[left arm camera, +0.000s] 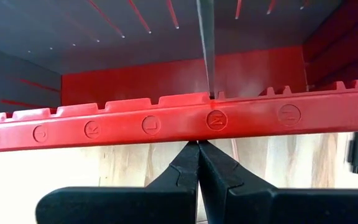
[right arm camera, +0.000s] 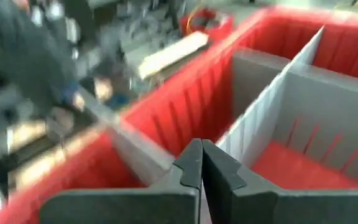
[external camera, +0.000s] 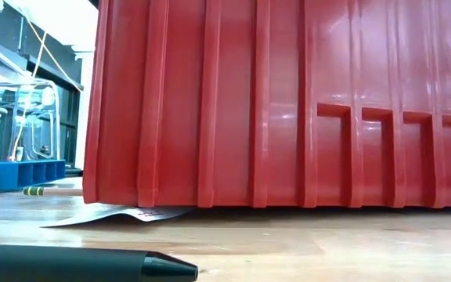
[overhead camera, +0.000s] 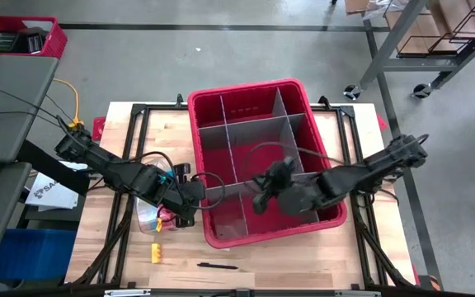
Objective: Sort Items/Unsort Items
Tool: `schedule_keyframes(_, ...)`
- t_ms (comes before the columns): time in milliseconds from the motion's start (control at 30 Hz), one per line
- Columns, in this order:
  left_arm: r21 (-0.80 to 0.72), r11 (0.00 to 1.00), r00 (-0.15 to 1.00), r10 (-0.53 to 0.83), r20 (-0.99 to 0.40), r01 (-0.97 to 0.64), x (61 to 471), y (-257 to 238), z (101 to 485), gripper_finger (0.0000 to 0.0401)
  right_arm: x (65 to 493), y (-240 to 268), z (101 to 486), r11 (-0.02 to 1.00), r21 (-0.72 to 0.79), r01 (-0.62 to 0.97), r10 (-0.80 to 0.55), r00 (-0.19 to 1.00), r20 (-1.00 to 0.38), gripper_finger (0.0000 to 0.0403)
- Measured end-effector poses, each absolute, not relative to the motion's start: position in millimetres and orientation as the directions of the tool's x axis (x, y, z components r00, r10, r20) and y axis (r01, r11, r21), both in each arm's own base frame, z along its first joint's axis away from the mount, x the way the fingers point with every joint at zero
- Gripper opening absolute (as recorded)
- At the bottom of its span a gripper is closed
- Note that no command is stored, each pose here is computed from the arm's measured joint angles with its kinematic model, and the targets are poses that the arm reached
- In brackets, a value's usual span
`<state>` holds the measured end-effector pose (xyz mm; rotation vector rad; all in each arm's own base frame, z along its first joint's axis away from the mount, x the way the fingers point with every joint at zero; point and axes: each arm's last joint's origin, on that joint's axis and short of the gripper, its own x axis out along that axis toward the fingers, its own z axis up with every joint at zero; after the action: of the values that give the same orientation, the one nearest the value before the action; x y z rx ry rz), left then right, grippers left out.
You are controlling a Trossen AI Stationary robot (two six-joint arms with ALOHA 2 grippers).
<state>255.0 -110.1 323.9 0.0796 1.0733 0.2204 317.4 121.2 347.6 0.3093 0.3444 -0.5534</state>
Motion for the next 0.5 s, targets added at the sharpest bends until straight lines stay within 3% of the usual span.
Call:
schedule_keyframes(233,0.16,0.974,0.457,0.218,-0.862,-0.163,255,-109,324,0.0,326,130,318,0.746,0.229,0.626,-0.46,0.732,-0.503,0.0)
schedule_keyframes(500,0.158,0.973,0.459,0.22,-0.861,-0.171,256,-108,324,0.0,314,122,356,0.782,0.282,0.555,-0.427,0.808,-0.407,0.0)
